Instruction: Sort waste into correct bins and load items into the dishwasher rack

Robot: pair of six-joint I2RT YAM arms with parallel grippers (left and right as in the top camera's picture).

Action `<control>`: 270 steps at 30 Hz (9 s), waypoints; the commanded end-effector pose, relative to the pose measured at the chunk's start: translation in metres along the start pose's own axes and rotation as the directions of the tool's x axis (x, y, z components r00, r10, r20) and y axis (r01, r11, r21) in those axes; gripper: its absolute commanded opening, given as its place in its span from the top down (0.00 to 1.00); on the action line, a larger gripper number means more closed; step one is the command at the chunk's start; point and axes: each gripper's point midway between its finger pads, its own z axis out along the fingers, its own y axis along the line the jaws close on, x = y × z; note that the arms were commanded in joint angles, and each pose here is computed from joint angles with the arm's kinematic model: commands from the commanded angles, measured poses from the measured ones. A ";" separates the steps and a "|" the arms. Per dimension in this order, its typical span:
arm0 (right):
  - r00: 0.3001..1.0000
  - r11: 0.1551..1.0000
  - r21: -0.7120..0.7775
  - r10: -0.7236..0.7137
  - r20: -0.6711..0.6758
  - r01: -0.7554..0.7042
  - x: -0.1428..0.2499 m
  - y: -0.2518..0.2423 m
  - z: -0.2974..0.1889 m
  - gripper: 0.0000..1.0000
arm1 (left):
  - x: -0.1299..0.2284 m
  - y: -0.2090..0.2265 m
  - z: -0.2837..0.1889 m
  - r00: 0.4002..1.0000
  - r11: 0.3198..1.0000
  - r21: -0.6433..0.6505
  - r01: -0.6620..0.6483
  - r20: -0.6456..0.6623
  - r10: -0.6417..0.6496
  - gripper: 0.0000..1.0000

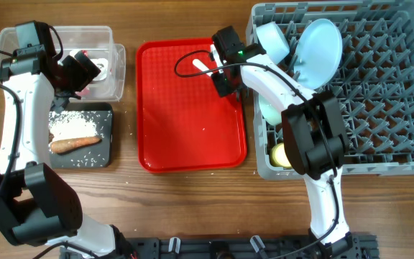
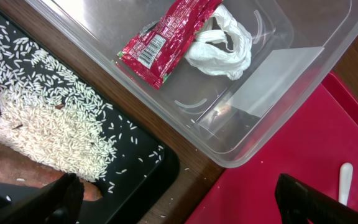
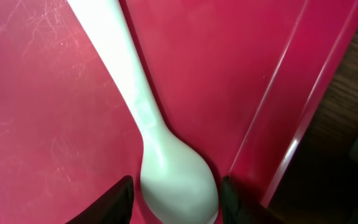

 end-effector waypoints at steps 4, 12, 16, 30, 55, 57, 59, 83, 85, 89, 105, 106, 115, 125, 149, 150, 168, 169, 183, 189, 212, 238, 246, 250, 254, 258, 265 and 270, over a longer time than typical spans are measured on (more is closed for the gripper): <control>0.999 1.000 -0.017 -0.016 -0.032 0.016 0.008 0.003 0.011 0.72 | 0.000 -0.001 -0.002 1.000 1.000 0.005 -0.003 0.005 0.003 0.00; 0.999 1.000 -0.016 -0.017 -0.033 0.016 0.009 0.003 0.011 0.81 | 0.000 -0.001 -0.002 1.000 1.000 0.005 -0.003 0.005 0.003 0.00; 0.999 0.999 -0.016 -0.040 -0.029 0.040 0.008 0.002 0.011 0.76 | 0.000 -0.001 -0.002 1.000 1.000 0.005 -0.003 0.005 0.003 0.00; 0.821 0.818 -0.256 0.557 0.128 -0.515 -0.090 0.024 -0.062 0.53 | 0.000 -0.001 -0.002 1.000 1.000 0.005 -0.003 0.005 0.003 0.00; 0.612 0.672 -0.355 0.739 0.282 -0.649 -0.139 0.002 0.028 0.50 | 0.000 -0.001 -0.002 1.000 1.000 0.005 -0.003 0.005 0.003 0.00; 0.601 0.672 -0.360 0.740 0.302 -0.647 -0.142 -0.001 0.028 0.52 | 0.000 -0.001 -0.002 1.000 1.000 0.005 -0.003 0.004 0.003 0.00; 0.589 0.672 -0.356 0.740 0.323 -0.649 -0.145 -0.004 0.026 0.53 | 0.000 -0.001 -0.002 1.000 1.000 0.005 -0.004 0.004 0.004 0.00; 0.600 0.668 -0.339 0.744 0.294 -0.663 -0.134 -0.002 0.054 0.96 | 0.000 -0.001 -0.002 1.000 1.000 0.005 -0.003 0.005 0.003 0.00; 0.620 0.681 -0.353 0.731 0.286 -0.641 -0.136 0.002 0.052 0.96 | 0.000 -0.001 -0.002 1.000 1.000 0.005 -0.003 0.005 0.003 0.00; 0.712 0.759 -0.451 0.627 0.316 -0.468 -0.158 0.025 0.003 0.96 | 0.000 -0.001 -0.002 1.000 1.000 0.005 -0.003 0.005 0.003 0.00; 0.656 0.747 -0.145 0.646 0.389 -0.649 0.047 -0.133 -0.369 0.95 | 0.000 -0.001 -0.002 1.000 1.000 0.005 -0.003 0.005 0.003 0.00; 0.596 0.679 -0.128 0.706 0.382 -0.723 0.073 -0.151 -0.380 0.96 | 0.000 -0.001 -0.002 1.000 1.000 0.005 -0.003 0.005 0.003 0.00; 0.568 0.559 0.106 0.797 0.204 -0.822 0.173 -0.184 -0.362 0.96 | 0.000 -0.001 -0.002 1.000 1.000 0.005 -0.003 0.005 0.003 0.00; 0.655 0.675 0.127 0.737 -0.168 -0.727 0.223 -0.150 -0.265 0.96 | 0.000 -0.001 -0.002 1.000 1.000 0.005 -0.004 0.004 0.004 0.00; 0.393 0.431 0.336 0.902 -0.178 -0.837 0.237 -0.229 -0.182 0.59 | 0.000 -0.001 -0.002 1.000 1.000 0.005 -0.003 0.005 0.003 0.00; 0.420 0.455 0.290 0.890 -0.177 -0.842 0.228 -0.225 -0.187 0.61 | 0.000 -0.001 -0.002 1.000 1.000 0.005 -0.003 0.005 0.003 0.00; 0.343 0.504 -0.255 0.806 0.483 -0.825 0.212 -0.096 -0.440 0.00 | 0.000 -0.001 -0.002 1.000 1.000 0.004 -0.003 0.005 0.003 0.00; 0.326 0.481 -0.196 0.790 0.519 -0.854 0.218 -0.109 -0.438 0.00 | 0.000 -0.001 -0.002 1.000 1.000 0.004 -0.003 0.005 0.003 0.00; 0.197 0.824 -0.189 0.339 0.920 -0.534 0.210 -0.121 -0.296 0.00 | 0.000 -0.001 -0.002 1.000 1.000 0.005 -0.003 0.005 0.003 0.00; 0.105 0.846 -0.195 0.281 0.954 -0.495 0.225 -0.118 -0.253 0.00 | 0.000 -0.001 -0.002 1.000 1.000 0.005 -0.003 0.004 0.003 0.00; 0.187 0.902 -0.149 0.241 0.952 -0.406 0.220 -0.102 -0.239 0.00 | 0.007 -0.030 -0.045 0.994 0.994 0.083 -0.072 0.088 0.064 0.00; 0.187 0.902 -0.149 0.241 0.952 -0.406 0.220 -0.102 -0.239 0.00 | 0.140 0.028 -0.125 0.404 0.756 0.237 -0.611 0.914 0.040 0.00; 0.187 0.902 -0.149 0.241 0.952 -0.406 0.220 -0.102 -0.239 0.00 | 0.154 0.034 -0.078 0.475 0.755 0.242 -0.610 0.874 0.104 0.00; 0.186 0.902 -0.149 0.241 0.952 -0.406 0.220 -0.102 -0.239 0.00 | 0.157 0.034 -0.074 0.490 0.753 0.247 -0.610 0.865 0.113 0.00; 0.187 0.902 -0.149 0.241 0.952 -0.406 0.220 -0.102 -0.239 0.00 | 0.157 0.034 -0.074 0.490 0.753 0.247 -0.610 0.865 0.113 0.00; 0.187 0.902 -0.149 0.241 0.952 -0.406 0.220 -0.102 -0.239 0.00 | 0.157 0.034 -0.074 0.490 0.753 0.247 -0.610 0.865 0.113 0.00; 0.187 0.902 -0.149 0.241 0.952 -0.406 0.220 -0.102 -0.239 0.00 | 0.157 0.034 -0.074 0.490 0.753 0.247 -0.610 0.865 0.113 0.00; 0.187 0.902 -0.149 0.241 0.952 -0.406 0.220 -0.102 -0.239 0.00 | 0.157 0.034 -0.074 0.490 0.753 0.247 -0.610 0.865 0.113 0.00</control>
